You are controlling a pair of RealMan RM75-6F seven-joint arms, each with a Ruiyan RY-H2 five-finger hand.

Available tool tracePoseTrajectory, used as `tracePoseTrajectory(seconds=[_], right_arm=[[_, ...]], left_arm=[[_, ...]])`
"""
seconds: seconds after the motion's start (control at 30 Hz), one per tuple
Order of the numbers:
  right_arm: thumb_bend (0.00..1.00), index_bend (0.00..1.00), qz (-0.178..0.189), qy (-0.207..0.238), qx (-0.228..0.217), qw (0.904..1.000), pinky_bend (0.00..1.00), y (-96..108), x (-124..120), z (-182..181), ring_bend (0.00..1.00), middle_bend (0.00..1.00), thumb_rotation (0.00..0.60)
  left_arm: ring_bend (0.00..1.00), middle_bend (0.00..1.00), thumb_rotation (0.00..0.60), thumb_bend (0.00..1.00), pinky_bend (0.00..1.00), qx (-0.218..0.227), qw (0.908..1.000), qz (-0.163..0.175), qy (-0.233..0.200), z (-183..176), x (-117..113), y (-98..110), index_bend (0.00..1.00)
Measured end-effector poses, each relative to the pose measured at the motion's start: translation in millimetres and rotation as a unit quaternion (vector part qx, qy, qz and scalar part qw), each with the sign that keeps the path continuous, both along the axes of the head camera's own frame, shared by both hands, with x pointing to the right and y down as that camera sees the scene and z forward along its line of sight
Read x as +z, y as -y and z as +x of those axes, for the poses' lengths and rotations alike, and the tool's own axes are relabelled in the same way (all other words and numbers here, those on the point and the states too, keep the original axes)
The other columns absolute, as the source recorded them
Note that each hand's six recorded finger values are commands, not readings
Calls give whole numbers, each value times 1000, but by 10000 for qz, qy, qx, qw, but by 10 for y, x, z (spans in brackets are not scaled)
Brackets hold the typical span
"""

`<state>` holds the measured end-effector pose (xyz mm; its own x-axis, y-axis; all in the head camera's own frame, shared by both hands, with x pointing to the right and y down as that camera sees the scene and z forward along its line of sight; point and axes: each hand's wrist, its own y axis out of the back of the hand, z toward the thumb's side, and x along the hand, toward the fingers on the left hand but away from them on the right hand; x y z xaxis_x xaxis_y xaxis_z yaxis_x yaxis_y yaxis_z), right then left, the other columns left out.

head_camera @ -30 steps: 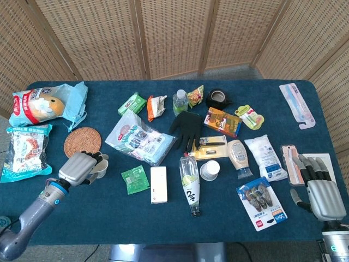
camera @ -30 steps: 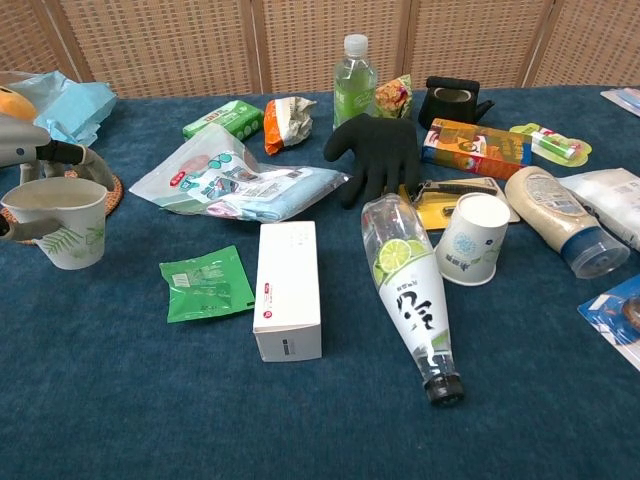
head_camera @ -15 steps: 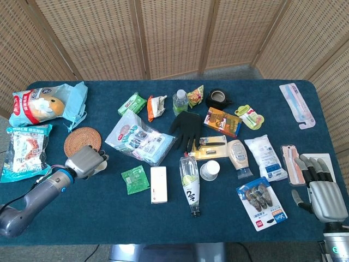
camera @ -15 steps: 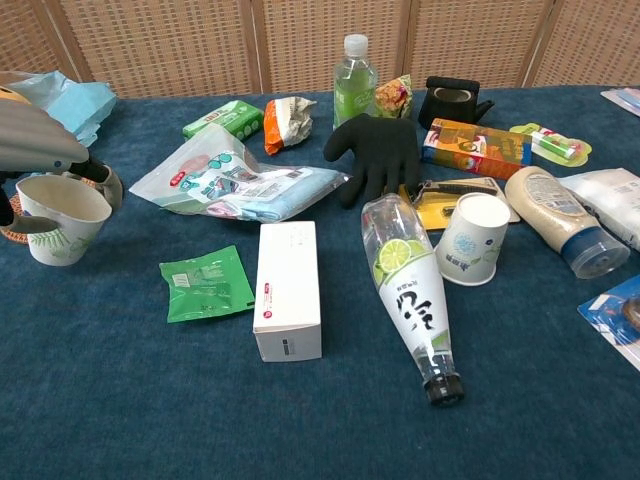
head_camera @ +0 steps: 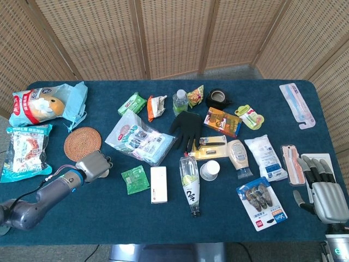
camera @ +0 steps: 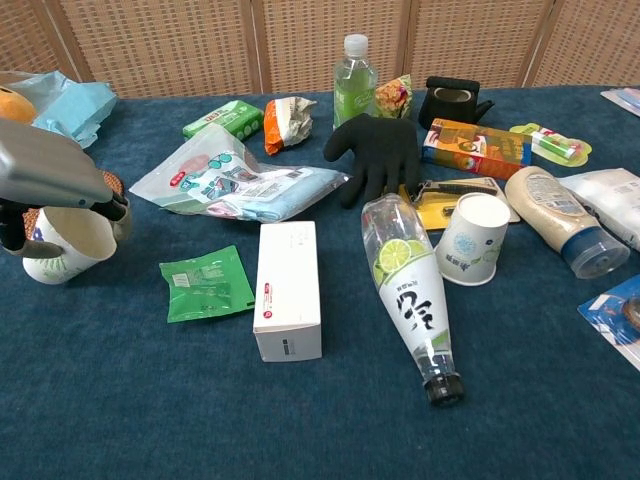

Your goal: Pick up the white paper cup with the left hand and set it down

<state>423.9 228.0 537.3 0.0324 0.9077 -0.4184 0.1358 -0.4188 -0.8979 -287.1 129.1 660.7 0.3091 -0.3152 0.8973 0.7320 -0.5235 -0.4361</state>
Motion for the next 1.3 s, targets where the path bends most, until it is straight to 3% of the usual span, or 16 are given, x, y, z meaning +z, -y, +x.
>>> tracePoseTrajectory(seconds=[0.1,0.2,0.33,0.47,0.57,0.73,0.9,1.0,1.2,1.3], right_arm=[[420,0,4,3,4,10000,0,-12,-10,6,0,0,600],[420,0,12,8,4,10000,0,-22,-27,9,0,0,600],[421,0,20,28,9,10000,0,-30,-45,11,0,0,600],[422,0,11,50,-2,10000,0,-32,-38,1,0,0,600],[421,0,7,59,-1,10000,0,-31,-30,-1,0,0,600],[422,0,-33,47,-4,10000,0,-18,-2,0,0,0,600],[422,0,-69,55,-35,10000,0,5,29,-26,0,0,600],[423,0,-99,74,-63,9999,0,18,46,-53,0,0,600],[423,0,-162,127,-99,9997,0,24,76,-94,0,0,600],[421,0,-169,142,-104,9997,0,19,79,-102,0,0,600]], left_arm=[[7,1,600,483,189,-73,10000,36,52,35,37,2,0],[0,0,600,482,91,-145,9996,249,32,81,41,49,0],[0,0,600,483,43,-324,9977,587,-120,131,-2,126,0],[0,0,600,483,36,-602,9945,742,-428,137,-61,143,0],[0,0,600,483,90,-1008,9892,765,-738,83,-100,133,0],[0,0,600,478,140,-1999,9704,706,-1158,-228,-138,69,0],[0,0,600,458,150,-3060,9406,755,-1259,-725,-140,-58,0],[0,0,600,449,157,-3459,9269,806,-1213,-963,-129,-119,0],[0,0,600,446,187,-3733,9162,949,-1111,-1168,-37,-178,0],[9,0,600,444,194,-3750,9156,952,-1094,-1158,21,-191,0]])
